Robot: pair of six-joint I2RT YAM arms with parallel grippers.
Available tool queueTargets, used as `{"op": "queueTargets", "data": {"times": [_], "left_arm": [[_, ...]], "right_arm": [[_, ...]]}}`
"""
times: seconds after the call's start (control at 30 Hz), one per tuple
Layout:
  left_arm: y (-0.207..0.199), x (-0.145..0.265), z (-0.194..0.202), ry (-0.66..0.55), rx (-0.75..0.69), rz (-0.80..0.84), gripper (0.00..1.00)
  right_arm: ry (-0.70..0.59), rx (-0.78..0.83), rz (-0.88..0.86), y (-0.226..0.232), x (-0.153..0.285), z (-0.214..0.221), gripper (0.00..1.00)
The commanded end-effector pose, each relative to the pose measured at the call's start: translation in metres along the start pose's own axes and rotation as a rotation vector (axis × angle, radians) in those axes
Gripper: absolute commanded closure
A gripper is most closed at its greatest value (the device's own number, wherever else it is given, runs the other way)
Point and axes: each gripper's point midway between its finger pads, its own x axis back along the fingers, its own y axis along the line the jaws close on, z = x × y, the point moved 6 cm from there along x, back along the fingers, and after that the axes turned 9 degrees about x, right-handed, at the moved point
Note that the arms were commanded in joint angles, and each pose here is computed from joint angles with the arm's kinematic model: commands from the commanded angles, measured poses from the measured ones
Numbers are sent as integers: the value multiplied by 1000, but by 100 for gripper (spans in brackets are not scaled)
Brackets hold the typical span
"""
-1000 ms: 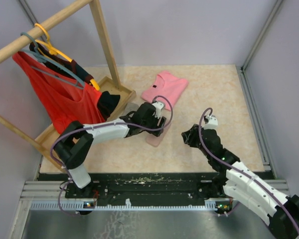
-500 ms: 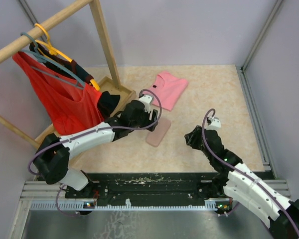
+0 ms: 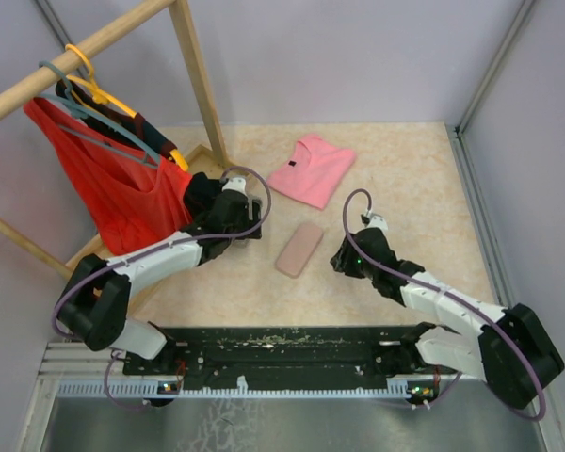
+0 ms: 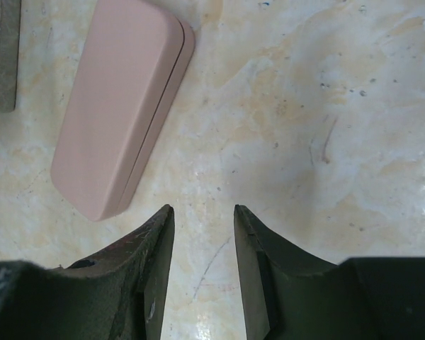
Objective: Organize the sunglasses
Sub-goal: Reset both arms
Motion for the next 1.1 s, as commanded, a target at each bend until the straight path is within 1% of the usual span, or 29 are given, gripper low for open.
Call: {"op": "queueTargets", "data": {"times": [0.0, 0.07, 0.17, 0.27, 0.4, 0.47, 0.53, 0.6, 0.7, 0.83, 0.9, 1.07], "left_arm": [[3, -6, -25, -93, 23, -29, 15], [0, -2, -29, -100, 21, 3, 15], [-6, 17, -32, -110, 30, 95, 14], [-8, 50, -40, -175, 65, 207, 14], [-6, 94, -45, -285, 83, 360, 12], [0, 110, -46, -329, 102, 386, 12], [6, 125, -46, -367, 125, 397, 11], [16, 138, -44, -399, 146, 388, 7], [29, 152, -38, -448, 168, 385, 0], [44, 163, -25, -486, 225, 373, 1], [51, 164, -17, -484, 266, 358, 1], [65, 163, 1, -467, 338, 309, 0]], "right_arm": [[-66, -19, -118, 26, -6, -29, 59], [-75, -13, -115, 26, -5, -31, 59], [-141, 9, -70, 19, 7, -41, 58], [-283, 65, -62, 15, 39, -62, 57], [-514, 155, -119, 12, 95, -86, 52], [-600, 184, -142, 8, 120, -90, 49], [-677, 190, -153, 3, 145, -92, 43], [-700, 201, -137, -5, 160, -88, 36], [-740, 189, -107, -17, 180, -82, 30], [-802, 139, -113, -25, 197, -79, 21], [-823, 125, -126, -26, 199, -78, 17], [-815, 133, -124, -26, 199, -77, 14]]}}
